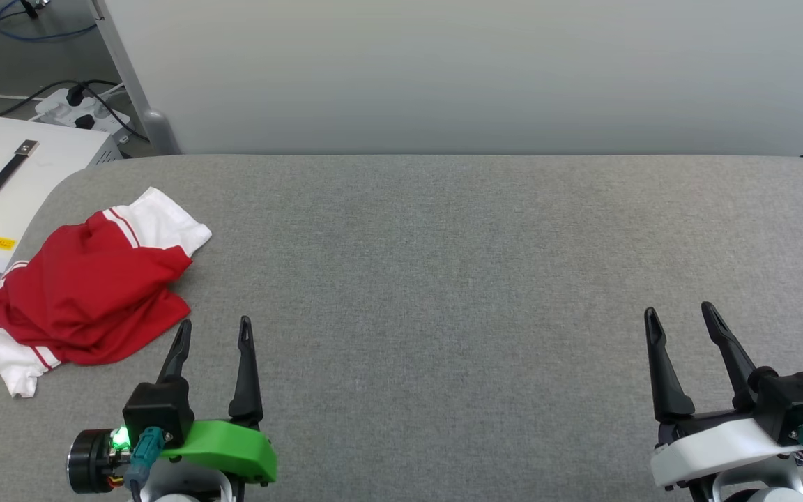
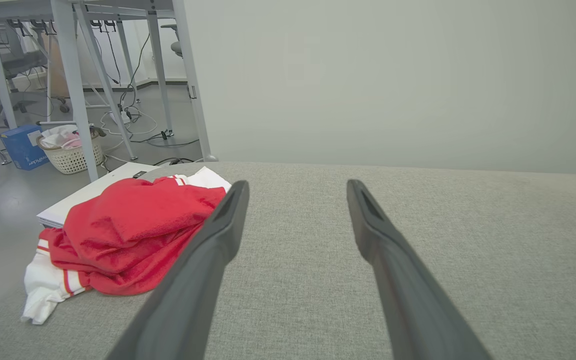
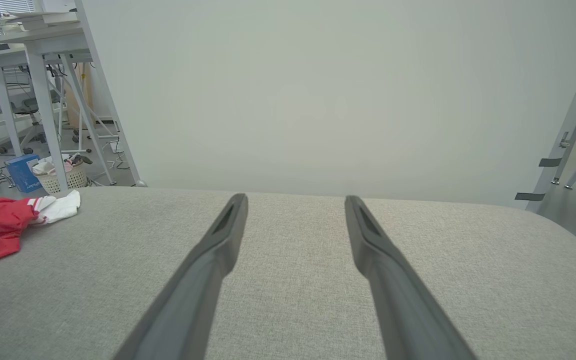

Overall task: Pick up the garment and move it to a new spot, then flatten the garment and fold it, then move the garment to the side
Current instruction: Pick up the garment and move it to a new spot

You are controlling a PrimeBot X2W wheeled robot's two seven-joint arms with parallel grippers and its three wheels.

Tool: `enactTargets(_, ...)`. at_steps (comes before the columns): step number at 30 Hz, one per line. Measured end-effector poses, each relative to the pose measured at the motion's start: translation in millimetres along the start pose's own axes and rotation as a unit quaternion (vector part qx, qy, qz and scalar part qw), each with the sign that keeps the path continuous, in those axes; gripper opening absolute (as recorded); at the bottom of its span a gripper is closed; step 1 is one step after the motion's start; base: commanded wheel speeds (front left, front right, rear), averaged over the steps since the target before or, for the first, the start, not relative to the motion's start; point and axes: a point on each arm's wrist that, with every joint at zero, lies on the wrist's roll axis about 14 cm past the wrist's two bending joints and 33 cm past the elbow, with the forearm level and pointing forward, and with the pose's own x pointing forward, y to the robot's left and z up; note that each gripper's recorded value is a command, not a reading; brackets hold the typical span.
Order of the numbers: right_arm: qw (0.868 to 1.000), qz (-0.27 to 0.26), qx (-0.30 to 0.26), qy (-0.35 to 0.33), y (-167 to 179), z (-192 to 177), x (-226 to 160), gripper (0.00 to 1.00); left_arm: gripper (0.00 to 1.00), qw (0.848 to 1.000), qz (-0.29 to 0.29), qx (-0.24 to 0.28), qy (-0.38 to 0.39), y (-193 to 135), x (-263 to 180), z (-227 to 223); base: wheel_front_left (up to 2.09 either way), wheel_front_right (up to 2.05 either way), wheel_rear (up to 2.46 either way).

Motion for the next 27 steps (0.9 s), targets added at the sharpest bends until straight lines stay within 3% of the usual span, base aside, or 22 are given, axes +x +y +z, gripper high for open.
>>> enactTargets(18,1.0,0.008,0.002,-0.005,5,-4,-1,1.0,1.0,1.0,0.01,-0.003,-0.005,5,-4,-3,0.0,0.0,0.0)
enactTargets(27,0.999,0.044,0.012,-0.006,28,-8,10,1.0,1.0,0.999,0.046,-0.004,-0.003,28,-16,-7,0.0,0.0,0.0)
